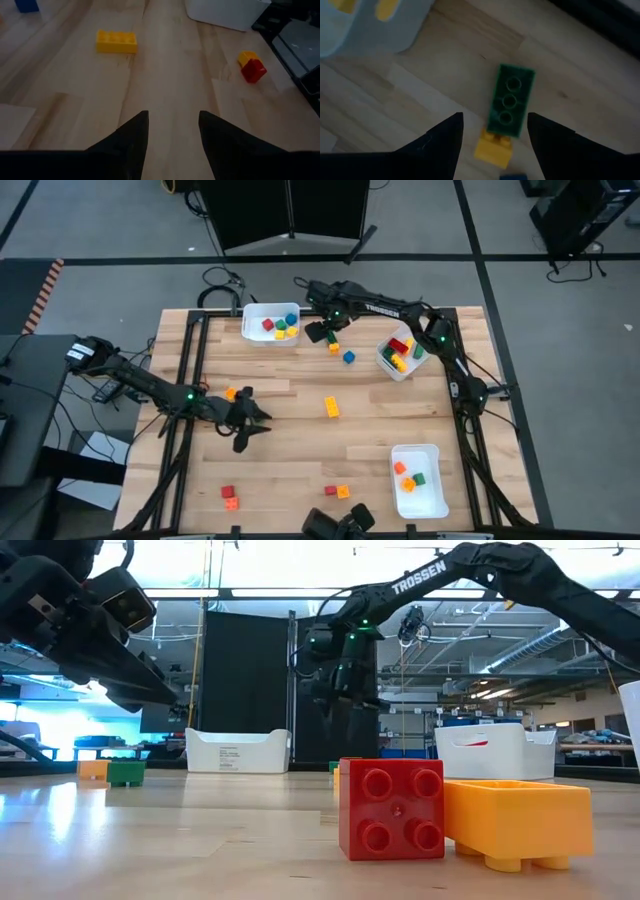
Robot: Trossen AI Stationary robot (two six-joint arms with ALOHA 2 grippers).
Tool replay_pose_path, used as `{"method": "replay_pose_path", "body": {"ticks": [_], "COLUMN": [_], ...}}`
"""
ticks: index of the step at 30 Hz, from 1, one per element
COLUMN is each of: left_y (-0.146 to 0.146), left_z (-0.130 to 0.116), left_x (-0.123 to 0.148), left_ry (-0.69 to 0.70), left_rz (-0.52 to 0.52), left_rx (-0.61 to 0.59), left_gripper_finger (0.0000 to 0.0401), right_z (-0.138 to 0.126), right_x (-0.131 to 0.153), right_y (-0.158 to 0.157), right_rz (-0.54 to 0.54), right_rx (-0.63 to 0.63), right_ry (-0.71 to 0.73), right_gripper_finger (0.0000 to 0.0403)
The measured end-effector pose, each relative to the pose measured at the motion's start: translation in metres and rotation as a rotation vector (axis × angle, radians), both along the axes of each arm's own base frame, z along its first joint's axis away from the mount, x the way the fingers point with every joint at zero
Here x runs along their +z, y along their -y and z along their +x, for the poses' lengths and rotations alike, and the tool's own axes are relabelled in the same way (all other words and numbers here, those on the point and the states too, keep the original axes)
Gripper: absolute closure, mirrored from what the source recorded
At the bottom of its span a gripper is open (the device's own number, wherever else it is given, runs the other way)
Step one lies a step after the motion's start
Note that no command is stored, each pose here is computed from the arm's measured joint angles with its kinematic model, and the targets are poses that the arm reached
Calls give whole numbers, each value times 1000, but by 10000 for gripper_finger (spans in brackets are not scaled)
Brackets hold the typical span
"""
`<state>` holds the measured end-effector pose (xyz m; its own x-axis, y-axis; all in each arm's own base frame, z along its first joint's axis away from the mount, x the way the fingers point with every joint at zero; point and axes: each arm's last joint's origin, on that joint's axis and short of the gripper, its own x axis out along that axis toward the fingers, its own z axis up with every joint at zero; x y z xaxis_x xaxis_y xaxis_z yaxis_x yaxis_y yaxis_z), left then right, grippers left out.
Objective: Sort blocks by size
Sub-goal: Put the green 8 stud gamepiece into the top right white bin
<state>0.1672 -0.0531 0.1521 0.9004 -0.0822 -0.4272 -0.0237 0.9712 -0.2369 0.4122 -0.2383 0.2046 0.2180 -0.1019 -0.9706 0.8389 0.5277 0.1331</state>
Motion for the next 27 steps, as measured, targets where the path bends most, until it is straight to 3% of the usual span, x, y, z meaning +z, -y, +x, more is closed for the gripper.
{"method": "replay_pose_path", "body": {"ticks": [6,18,23,27], "left_y": [-1,-3,-3,-3], "left_z": [0,0,0,0], "left_x": [0,0,1,1], "left_ry": [5,14,17,19], "left_rz": [14,37,40,42], "left_rx": [31,81,90,95], "left_gripper_finger": [217,217,217,217], "right_z": [2,0,1,-2], "right_x": [2,3,3,-14], "right_y": [4,10,12,17], "right_rz": [-29,-105,-112,-60], "right_rx": [25,-29,1,14], "right_ry": [35,6,26,-14], "right_gripper_finger": [156,53,46,50]}}
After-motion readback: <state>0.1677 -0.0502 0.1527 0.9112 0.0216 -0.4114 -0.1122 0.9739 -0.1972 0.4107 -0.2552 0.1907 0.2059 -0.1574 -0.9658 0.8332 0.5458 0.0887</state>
